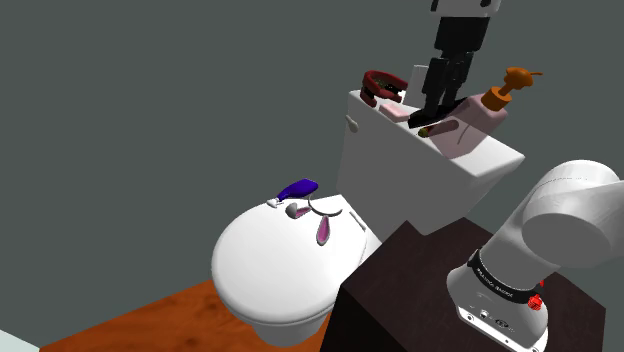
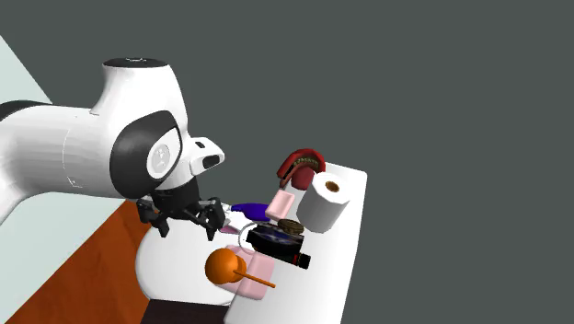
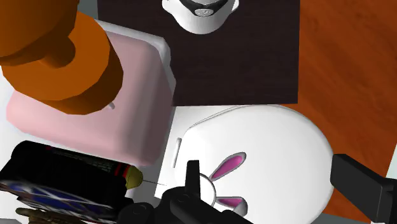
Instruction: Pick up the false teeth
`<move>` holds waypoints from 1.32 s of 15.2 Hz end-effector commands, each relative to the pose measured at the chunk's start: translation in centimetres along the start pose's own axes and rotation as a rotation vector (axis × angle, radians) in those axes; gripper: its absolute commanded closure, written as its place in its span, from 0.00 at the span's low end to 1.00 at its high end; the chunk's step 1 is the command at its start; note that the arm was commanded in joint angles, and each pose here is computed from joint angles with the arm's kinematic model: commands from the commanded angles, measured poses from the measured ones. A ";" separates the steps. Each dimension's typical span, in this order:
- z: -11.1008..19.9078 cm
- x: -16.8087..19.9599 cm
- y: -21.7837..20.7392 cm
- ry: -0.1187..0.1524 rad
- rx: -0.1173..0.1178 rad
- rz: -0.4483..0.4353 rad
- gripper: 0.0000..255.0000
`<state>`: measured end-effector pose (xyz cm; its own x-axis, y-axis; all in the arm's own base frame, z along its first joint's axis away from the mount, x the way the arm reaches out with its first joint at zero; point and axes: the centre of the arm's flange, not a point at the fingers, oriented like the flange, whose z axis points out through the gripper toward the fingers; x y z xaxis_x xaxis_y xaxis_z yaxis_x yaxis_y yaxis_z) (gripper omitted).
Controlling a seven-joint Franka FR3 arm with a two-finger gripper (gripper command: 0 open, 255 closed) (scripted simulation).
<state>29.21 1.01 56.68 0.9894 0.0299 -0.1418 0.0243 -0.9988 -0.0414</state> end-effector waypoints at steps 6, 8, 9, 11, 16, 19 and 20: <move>0.0 4.1 4.9 0.019 -0.006 -0.018 0.00; 0.0 5.7 6.8 0.026 -0.008 -0.025 0.00; 0.0 6.5 7.8 0.030 -0.009 -0.029 0.00; 0.0 8.2 9.7 0.038 -0.012 -0.036 0.00; -0.2 12.4 14.4 0.056 -0.017 -0.054 0.00; -0.4 15.0 17.2 0.068 -0.021 -0.065 0.00; -0.4 15.9 18.1 0.071 -0.022 -0.068 0.00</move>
<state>44.44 -15.74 54.28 0.9932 0.0914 -0.0726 0.0895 -0.9956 -0.0289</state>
